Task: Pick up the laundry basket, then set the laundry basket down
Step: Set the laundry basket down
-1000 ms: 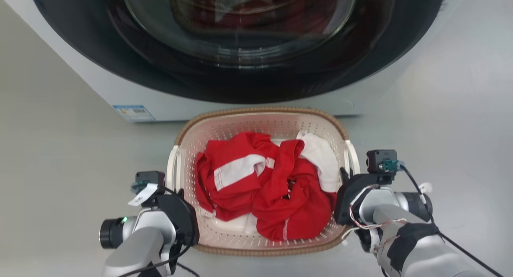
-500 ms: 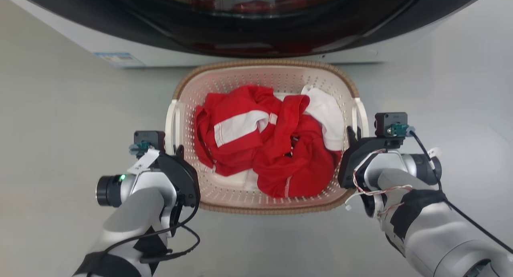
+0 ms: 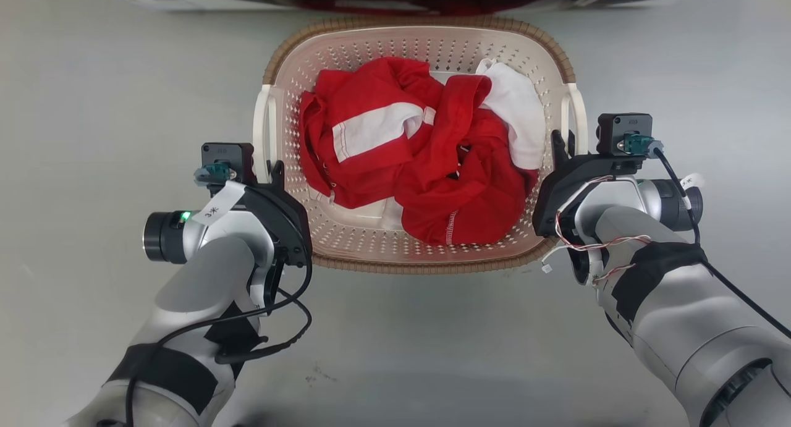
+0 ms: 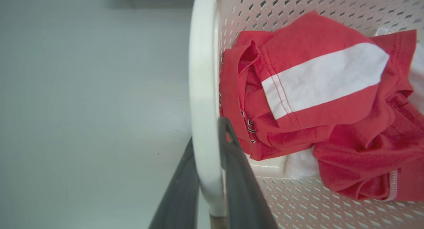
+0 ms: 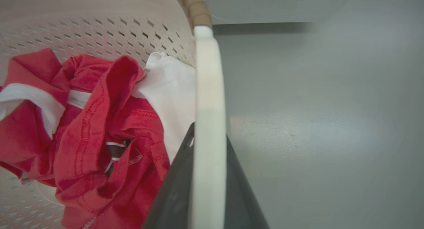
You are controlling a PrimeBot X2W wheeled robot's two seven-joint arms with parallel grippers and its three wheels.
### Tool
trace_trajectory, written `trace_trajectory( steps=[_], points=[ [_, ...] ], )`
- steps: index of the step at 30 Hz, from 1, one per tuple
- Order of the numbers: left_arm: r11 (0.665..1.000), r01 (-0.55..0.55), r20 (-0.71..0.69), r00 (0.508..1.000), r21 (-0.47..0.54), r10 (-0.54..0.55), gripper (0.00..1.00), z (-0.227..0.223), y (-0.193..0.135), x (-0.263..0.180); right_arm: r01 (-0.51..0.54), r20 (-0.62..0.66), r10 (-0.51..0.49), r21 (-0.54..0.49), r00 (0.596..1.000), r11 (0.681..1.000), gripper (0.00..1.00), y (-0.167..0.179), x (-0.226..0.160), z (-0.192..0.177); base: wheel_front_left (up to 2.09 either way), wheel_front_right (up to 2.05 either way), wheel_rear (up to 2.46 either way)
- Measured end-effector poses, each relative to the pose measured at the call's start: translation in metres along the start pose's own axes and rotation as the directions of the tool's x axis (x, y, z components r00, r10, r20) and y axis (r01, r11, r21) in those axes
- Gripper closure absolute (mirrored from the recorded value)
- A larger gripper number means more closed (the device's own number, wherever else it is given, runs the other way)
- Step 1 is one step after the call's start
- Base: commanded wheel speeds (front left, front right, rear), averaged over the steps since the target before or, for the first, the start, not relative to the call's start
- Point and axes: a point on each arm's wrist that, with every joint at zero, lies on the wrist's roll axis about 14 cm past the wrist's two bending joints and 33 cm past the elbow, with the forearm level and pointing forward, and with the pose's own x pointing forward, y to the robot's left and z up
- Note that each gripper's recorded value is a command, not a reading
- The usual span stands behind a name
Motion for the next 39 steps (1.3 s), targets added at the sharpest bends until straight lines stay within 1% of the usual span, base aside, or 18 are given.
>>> trace_trajectory(
  steps=[5,12,22,24,25,26,27,28,29,30,31,33,39],
  points=[
    [1.000,-0.012,-0.032,0.999,-0.006,0.012,1.00,-0.017,0.006,0.009,-0.004,-0.035,0.005,0.006,0.999,1.000,1.00,0.000,0.014,-0.018,0.00,0.00,0.00],
    [0.999,-0.033,-0.013,0.999,-0.005,0.033,1.00,-0.014,0.016,0.017,-0.023,-0.009,0.023,0.000,1.000,1.000,1.00,0.005,0.028,-0.016,0.00,0.00,0.00],
    [0.999,-0.040,-0.006,0.999,0.004,0.040,1.00,-0.014,0.021,0.017,-0.031,-0.001,0.031,-0.001,1.000,1.000,1.00,0.008,0.031,-0.017,0.00,0.00,0.00],
    [0.999,-0.041,-0.004,0.999,0.006,0.041,1.00,-0.013,0.020,0.017,-0.031,0.000,0.031,-0.002,1.000,1.000,0.90,0.008,0.030,-0.016,0.00,0.00,0.00],
    [0.999,-0.042,-0.003,0.999,0.007,0.042,1.00,-0.012,0.021,0.016,-0.031,0.002,0.031,-0.003,1.000,0.999,0.73,0.009,0.030,-0.015,0.00,0.00,0.00],
    [0.999,-0.043,0.002,0.999,0.008,0.043,0.92,-0.011,0.021,0.015,-0.032,0.003,0.032,-0.005,0.999,0.999,0.64,0.009,0.029,-0.014,0.00,0.00,0.00],
    [0.999,-0.044,0.006,0.999,0.008,0.044,0.73,-0.010,0.021,0.014,-0.032,-0.001,0.032,-0.006,1.000,0.999,0.50,0.009,0.028,-0.015,0.00,0.00,0.00],
    [0.999,-0.044,0.010,0.999,0.010,0.044,0.57,-0.009,0.021,0.014,-0.032,-0.002,0.032,-0.008,0.999,0.999,0.24,0.009,0.027,-0.014,0.00,0.00,0.00],
    [0.999,-0.044,0.012,0.999,0.010,0.044,0.53,-0.008,0.021,0.013,-0.032,0.001,0.032,-0.009,0.999,0.999,0.08,0.010,0.026,-0.013,0.00,0.00,0.00],
    [0.999,-0.046,0.014,0.999,0.010,0.046,0.34,-0.007,0.021,0.012,-0.034,0.005,0.034,-0.010,0.999,0.999,0.00,0.011,0.025,-0.011,0.00,0.00,0.00],
    [0.999,-0.048,0.016,0.999,0.011,0.048,0.10,-0.006,0.021,0.011,-0.036,0.009,0.036,-0.011,0.999,0.999,0.00,0.012,0.025,-0.009,0.00,0.00,0.00],
    [0.998,-0.054,0.026,0.998,0.012,0.054,0.00,-0.002,0.023,0.008,-0.037,0.020,0.037,-0.015,0.999,0.999,0.00,0.013,0.022,-0.004,0.00,0.00,0.00],
    [0.998,-0.054,0.051,0.997,0.011,0.053,0.00,0.007,0.021,0.002,-0.035,0.041,0.036,-0.023,0.999,0.999,0.00,0.014,0.016,0.006,0.00,0.00,0.00]
  ],
)
